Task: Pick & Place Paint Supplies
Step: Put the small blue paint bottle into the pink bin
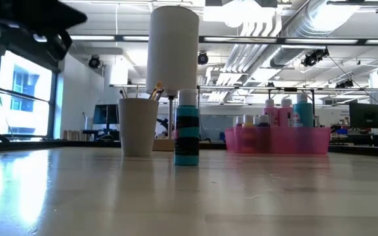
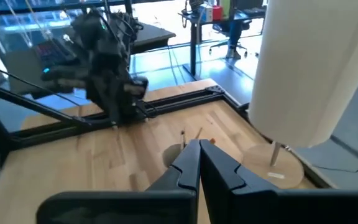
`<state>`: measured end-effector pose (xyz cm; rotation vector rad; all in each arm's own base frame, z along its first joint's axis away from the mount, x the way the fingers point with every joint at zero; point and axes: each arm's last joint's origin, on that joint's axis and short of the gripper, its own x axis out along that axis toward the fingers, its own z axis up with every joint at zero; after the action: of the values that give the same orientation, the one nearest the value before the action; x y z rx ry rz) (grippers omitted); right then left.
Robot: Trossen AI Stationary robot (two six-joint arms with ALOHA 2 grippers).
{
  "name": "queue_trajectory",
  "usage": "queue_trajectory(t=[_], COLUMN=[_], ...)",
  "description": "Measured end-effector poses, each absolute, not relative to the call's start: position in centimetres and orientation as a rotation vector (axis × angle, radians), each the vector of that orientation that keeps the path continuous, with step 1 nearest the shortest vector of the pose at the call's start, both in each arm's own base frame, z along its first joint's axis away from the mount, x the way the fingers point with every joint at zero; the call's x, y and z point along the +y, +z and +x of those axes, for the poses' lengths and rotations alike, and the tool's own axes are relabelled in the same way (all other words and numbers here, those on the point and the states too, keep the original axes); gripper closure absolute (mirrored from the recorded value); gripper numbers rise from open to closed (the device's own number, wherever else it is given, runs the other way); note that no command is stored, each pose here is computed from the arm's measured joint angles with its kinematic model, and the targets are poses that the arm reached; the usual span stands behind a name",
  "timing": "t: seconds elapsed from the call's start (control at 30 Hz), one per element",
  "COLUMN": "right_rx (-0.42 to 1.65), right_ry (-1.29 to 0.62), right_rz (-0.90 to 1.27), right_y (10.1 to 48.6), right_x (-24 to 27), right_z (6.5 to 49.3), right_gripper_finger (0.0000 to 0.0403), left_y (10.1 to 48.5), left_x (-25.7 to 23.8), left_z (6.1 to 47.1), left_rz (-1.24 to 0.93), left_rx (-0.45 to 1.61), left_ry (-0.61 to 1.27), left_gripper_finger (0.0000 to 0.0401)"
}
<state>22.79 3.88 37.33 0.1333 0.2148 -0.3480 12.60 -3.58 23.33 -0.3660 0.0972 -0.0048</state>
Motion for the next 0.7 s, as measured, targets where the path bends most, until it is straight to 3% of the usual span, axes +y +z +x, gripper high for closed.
queue_trajectory(t=[0.2, 0.47, 0.7], right_rx=[0.225, 0.269, 0.298], right_ry=[-0.363, -0.342, -0.207], right_rz=[0.086, -0.143, -0.061], right_y=[37.3, 37.3, 36.7], right_x=[3.1, 2.6, 0.7], right_z=[22.9, 23.0, 24.1], right_gripper_finger=[0.0400, 0.0400, 0.0400], left_y=[25.2, 25.8, 25.8], left_x=[-2.6, -1.9, -2.0], left_z=[10.1, 8.9, 8.9], left_rz=[-0.364, -0.383, -0.381], left_rx=[-0.081, -0.174, -0.168], left_ry=[-0.024, 0.048, 0.033], left_gripper_finger=[0.0401, 0.0401, 0.0401])
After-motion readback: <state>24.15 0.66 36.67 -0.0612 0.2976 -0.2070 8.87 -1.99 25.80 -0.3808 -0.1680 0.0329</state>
